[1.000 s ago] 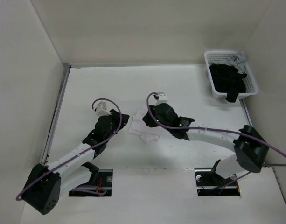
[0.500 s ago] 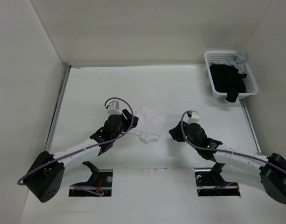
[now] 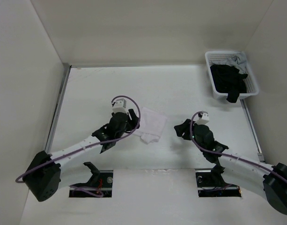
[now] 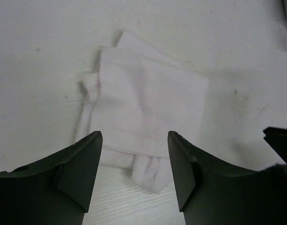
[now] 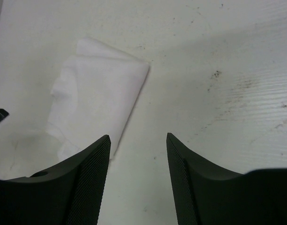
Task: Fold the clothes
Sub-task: Fold the tank top
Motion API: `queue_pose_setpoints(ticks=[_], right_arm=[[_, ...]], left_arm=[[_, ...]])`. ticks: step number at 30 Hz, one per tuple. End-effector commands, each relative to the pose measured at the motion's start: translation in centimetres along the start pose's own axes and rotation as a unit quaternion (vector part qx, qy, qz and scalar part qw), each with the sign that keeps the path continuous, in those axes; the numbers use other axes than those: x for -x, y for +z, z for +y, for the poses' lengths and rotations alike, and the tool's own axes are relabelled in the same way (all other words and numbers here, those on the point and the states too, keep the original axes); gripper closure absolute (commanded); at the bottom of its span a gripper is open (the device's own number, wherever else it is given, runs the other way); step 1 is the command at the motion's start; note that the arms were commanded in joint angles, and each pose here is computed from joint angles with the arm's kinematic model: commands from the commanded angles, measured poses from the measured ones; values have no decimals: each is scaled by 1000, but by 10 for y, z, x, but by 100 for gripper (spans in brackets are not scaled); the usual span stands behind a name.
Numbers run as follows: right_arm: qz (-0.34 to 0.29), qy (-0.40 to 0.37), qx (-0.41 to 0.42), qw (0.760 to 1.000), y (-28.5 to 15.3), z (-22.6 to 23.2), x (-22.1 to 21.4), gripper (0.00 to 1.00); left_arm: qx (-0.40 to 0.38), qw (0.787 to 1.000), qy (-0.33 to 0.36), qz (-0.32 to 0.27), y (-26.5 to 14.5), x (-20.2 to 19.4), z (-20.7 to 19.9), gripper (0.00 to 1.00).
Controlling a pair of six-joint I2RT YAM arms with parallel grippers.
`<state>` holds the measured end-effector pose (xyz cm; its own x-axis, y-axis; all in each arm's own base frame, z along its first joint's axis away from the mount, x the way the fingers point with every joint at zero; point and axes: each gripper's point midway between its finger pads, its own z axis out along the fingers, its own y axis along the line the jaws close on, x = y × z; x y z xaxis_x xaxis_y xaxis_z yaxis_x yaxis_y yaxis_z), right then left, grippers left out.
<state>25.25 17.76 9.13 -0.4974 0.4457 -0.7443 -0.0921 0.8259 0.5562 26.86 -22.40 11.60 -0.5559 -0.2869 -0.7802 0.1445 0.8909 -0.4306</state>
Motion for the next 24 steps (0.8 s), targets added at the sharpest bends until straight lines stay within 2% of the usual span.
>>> queue_pose_setpoints(ticks=[1, 5, 11, 24], right_arm=[[-54, 9, 19, 998, -4, 7, 24, 42], [-86, 10, 11, 996, -8, 1, 35, 40], [-112, 19, -4, 993, -12, -7, 44, 39], [-96, 16, -16, 995, -1, -10, 39, 38]], left_arm=[[51, 997, -31, -53, -15, 34, 40, 42], [83, 992, -73, -67, -25, 45, 81, 41], [103, 987, -112, -50, -22, 38, 111, 41], [99, 983, -146, -47, -14, 43, 124, 43]])
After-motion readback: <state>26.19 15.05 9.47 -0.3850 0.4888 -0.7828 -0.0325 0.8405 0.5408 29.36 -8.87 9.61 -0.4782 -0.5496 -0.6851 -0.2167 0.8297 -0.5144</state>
